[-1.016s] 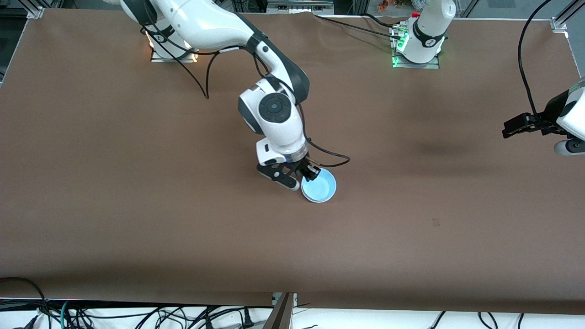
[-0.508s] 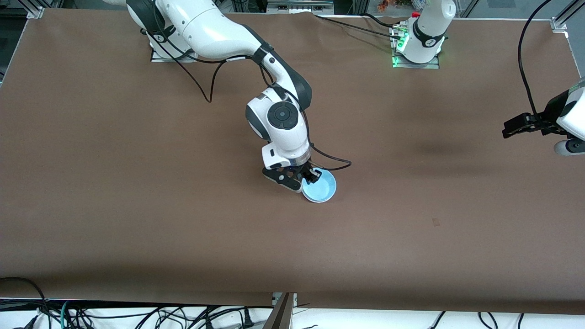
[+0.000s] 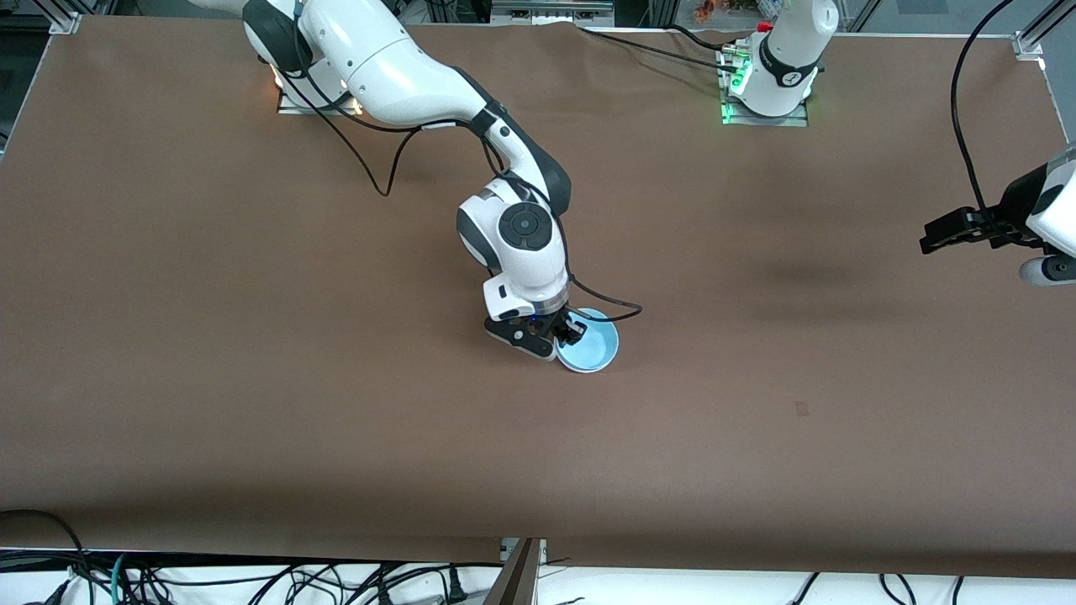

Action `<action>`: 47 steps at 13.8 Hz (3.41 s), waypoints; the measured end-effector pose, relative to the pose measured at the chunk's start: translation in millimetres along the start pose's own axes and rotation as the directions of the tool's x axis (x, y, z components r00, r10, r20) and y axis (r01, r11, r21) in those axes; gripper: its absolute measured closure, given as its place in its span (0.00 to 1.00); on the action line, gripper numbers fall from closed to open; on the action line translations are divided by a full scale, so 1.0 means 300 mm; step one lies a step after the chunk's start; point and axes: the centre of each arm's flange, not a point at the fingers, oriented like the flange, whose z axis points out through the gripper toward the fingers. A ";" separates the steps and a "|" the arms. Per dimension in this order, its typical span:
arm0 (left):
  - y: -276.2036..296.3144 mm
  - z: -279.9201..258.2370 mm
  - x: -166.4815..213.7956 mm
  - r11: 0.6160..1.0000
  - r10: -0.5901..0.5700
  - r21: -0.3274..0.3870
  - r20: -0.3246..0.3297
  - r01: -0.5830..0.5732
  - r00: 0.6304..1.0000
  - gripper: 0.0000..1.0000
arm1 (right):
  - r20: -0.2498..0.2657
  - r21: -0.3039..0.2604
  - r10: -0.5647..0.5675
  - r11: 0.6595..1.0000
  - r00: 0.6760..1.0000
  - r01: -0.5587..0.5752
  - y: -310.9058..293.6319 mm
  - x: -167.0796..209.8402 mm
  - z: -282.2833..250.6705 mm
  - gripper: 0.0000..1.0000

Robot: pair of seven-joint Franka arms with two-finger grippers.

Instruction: Stack pink and blue bowls on white bowl

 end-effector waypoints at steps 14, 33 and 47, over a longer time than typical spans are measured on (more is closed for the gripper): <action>-0.005 0.000 0.000 1.000 -0.003 -0.001 0.001 0.003 1.000 0.00 | -0.044 -0.008 -0.008 1.000 0.999 0.008 0.039 0.043 0.090 0.60; -0.006 0.000 0.000 1.000 -0.004 -0.001 0.001 0.004 1.000 0.00 | 0.089 -0.064 -0.050 0.996 0.995 0.055 0.249 0.571 -0.678 0.37; -0.005 -0.002 0.000 1.000 -0.003 -0.001 0.000 0.003 1.000 0.00 | 0.319 -0.146 -0.277 0.931 0.906 0.336 1.207 1.046 -1.479 0.10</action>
